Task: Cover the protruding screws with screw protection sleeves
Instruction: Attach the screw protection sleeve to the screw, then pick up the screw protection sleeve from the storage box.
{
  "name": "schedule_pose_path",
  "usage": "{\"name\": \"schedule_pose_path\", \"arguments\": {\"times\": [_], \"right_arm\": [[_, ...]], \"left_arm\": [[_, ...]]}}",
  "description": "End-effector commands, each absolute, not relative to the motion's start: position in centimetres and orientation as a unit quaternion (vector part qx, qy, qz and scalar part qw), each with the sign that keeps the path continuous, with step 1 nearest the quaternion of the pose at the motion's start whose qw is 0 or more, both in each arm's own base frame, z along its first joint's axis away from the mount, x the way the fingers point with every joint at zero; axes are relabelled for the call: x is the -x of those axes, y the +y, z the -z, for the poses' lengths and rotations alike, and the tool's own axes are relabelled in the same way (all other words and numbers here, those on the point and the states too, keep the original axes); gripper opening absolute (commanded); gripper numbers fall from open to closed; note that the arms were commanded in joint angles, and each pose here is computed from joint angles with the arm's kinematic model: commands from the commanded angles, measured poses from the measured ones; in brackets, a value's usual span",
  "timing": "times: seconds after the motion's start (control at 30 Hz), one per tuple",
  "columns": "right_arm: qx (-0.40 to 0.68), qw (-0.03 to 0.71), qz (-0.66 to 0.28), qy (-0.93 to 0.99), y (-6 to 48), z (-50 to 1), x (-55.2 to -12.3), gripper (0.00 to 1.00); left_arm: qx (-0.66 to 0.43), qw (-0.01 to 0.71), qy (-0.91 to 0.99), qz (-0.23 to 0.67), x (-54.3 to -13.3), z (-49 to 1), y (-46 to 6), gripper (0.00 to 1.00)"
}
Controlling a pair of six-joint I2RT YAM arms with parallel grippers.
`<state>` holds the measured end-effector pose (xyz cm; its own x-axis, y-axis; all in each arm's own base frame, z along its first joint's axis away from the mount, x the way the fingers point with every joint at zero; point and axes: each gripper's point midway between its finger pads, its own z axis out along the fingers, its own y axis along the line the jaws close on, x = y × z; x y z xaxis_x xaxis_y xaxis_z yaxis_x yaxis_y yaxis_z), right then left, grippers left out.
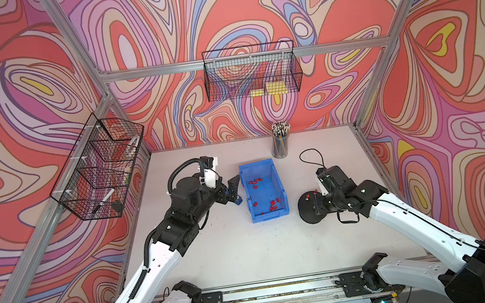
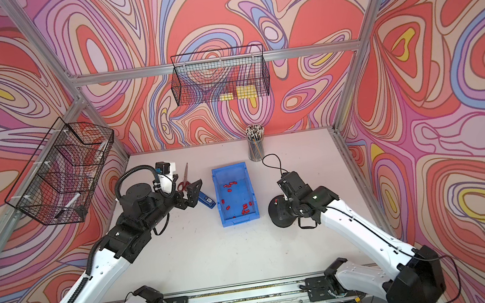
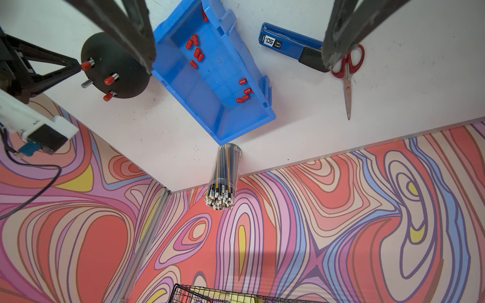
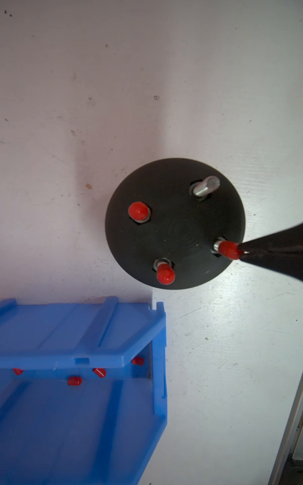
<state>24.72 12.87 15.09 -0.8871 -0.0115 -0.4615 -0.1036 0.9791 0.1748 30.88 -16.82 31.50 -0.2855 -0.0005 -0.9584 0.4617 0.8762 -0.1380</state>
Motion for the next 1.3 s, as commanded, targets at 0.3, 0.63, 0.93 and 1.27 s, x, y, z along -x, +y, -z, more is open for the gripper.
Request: {"name": "schedule_pose_path", "arguments": {"times": [0.3, 0.63, 0.93, 1.27], "right_arm": [[0.021, 0.285, -0.124, 0.95, 13.6, -21.8, -26.3, 0.05], [0.101, 0.309, -0.163, 0.931, 22.4, -23.5, -30.3, 0.14], [0.139, 0.288, -0.16, 0.934, 28.7, -17.4, -33.5, 0.21], [0.179, 0.295, -0.142, 0.928, 31.6, -12.9, -36.8, 0.21]], "left_arm": [[-0.149, 0.589, 0.768, 0.2, -30.7, -32.9, -16.7, 0.99], [-0.107, 0.594, 0.787, 0.127, -31.9, -32.1, -14.1, 1.0], [-0.042, 0.563, 0.822, 0.073, -33.5, -30.1, -10.6, 0.99], [-0.021, 0.55, 0.829, 0.098, -34.2, -29.3, -10.2, 0.99]]}}
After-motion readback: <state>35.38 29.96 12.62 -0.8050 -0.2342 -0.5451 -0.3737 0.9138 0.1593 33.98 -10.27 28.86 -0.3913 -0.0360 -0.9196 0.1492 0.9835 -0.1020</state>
